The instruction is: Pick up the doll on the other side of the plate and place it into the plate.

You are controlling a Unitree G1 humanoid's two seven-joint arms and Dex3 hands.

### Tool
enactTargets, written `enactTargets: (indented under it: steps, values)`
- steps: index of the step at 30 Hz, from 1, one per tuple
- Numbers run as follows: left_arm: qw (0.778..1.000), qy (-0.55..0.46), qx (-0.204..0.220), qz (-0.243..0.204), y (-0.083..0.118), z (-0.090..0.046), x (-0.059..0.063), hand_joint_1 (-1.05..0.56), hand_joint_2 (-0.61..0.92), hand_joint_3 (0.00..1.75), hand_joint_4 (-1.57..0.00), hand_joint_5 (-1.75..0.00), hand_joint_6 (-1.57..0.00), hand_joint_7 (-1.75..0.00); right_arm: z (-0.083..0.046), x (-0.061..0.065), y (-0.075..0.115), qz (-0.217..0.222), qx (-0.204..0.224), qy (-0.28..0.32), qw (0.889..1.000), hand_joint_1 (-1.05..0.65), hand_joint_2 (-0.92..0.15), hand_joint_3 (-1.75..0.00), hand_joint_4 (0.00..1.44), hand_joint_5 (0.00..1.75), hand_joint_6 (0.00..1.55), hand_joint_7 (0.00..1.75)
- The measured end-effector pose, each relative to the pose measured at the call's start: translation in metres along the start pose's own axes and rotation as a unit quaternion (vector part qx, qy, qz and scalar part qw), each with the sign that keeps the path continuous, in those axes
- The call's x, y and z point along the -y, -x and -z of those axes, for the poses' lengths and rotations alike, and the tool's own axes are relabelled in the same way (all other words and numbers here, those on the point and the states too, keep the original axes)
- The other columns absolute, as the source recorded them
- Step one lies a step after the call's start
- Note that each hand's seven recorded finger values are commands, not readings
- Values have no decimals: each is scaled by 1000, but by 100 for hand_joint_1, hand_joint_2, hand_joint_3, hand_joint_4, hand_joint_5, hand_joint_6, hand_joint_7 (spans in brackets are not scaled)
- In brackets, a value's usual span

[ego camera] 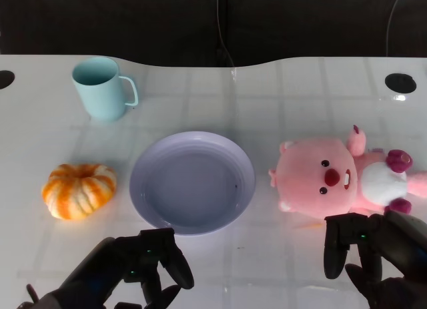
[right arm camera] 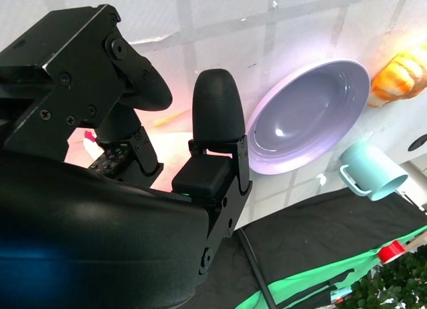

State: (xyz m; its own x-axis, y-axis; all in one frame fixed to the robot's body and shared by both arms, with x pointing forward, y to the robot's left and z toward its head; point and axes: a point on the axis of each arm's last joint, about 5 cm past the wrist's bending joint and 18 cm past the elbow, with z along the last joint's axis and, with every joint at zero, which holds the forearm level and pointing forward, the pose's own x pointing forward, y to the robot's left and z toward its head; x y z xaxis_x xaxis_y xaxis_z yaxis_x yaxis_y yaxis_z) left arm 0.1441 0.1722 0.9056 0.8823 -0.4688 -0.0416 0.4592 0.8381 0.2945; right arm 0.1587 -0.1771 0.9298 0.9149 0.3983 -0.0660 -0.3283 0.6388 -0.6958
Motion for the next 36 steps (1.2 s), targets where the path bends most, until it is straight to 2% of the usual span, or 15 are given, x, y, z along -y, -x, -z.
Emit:
enactTargets:
  steps: [11,24,27,31,32,34,36]
  values:
    - [1000,0,-4,0,-1,0,0,-14,62,94,-67,-175,-63,-137,0,1,-1,-1,0,-4,1000,7,-35,-135,87,173,82,142]
    - [1000,-3,-1,0,-1,-1,-1,-11,62,94,-69,-175,-63,-138,1,1,-1,-3,-8,-6,1000,5,-34,-136,87,175,81,142]
    - [1000,-4,0,0,-1,-1,-2,-12,62,94,-69,-175,-63,-138,1,2,-1,-2,-11,-8,1000,7,-35,-133,87,169,80,132]
    - [1000,-2,-2,-2,-1,-1,-2,-12,62,93,-69,-175,-63,-138,0,1,-2,20,-8,-17,1000,5,-40,-114,83,143,79,102]
    - [1000,-2,-2,-2,-1,-1,-2,-12,62,93,-68,-175,-63,-138,0,1,-2,28,-8,-18,999,1,-47,-95,79,129,77,87]
    - [1000,-3,-1,-2,-1,-1,-3,-12,62,92,-68,-175,-63,-137,0,2,-2,48,-7,-19,999,-3,-56,-69,75,109,75,63]
    - [1000,-4,-1,-2,-1,0,-3,-12,62,92,-68,-175,-63,-137,-1,2,-2,70,0,-18,997,-7,-59,-58,68,98,69,50]
